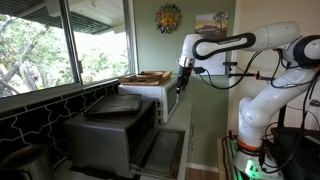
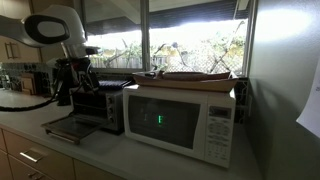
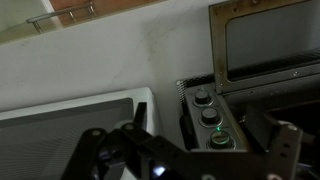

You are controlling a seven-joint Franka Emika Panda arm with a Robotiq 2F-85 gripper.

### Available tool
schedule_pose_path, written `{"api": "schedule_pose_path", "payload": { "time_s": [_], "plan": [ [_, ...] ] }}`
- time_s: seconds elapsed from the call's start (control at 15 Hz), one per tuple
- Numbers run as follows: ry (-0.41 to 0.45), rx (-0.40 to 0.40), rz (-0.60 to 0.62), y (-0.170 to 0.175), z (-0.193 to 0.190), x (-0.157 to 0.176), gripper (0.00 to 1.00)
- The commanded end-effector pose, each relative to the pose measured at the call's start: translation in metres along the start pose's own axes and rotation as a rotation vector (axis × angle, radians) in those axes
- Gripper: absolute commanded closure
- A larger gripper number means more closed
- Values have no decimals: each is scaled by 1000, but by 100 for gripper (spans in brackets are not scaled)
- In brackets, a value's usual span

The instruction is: Close the oven door

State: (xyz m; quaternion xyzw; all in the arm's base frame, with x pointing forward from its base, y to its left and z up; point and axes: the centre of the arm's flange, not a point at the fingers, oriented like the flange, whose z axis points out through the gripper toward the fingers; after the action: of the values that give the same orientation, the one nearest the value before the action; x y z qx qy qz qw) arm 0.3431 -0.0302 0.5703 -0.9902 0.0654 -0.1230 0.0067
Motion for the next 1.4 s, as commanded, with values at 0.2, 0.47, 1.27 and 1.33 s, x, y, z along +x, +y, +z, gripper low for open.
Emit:
{"api": "schedule_pose_path", "payload": {
  "time_s": [0.2,0.47,1.27,1.33],
  "plan": [
    [-10,-72,16,9,14,9,0],
    [-77,-242,81,31,22,19,0],
    [-99,-8,47,34,52,3,0],
    [-118,40,51,34,63,0,0]
  ]
}}
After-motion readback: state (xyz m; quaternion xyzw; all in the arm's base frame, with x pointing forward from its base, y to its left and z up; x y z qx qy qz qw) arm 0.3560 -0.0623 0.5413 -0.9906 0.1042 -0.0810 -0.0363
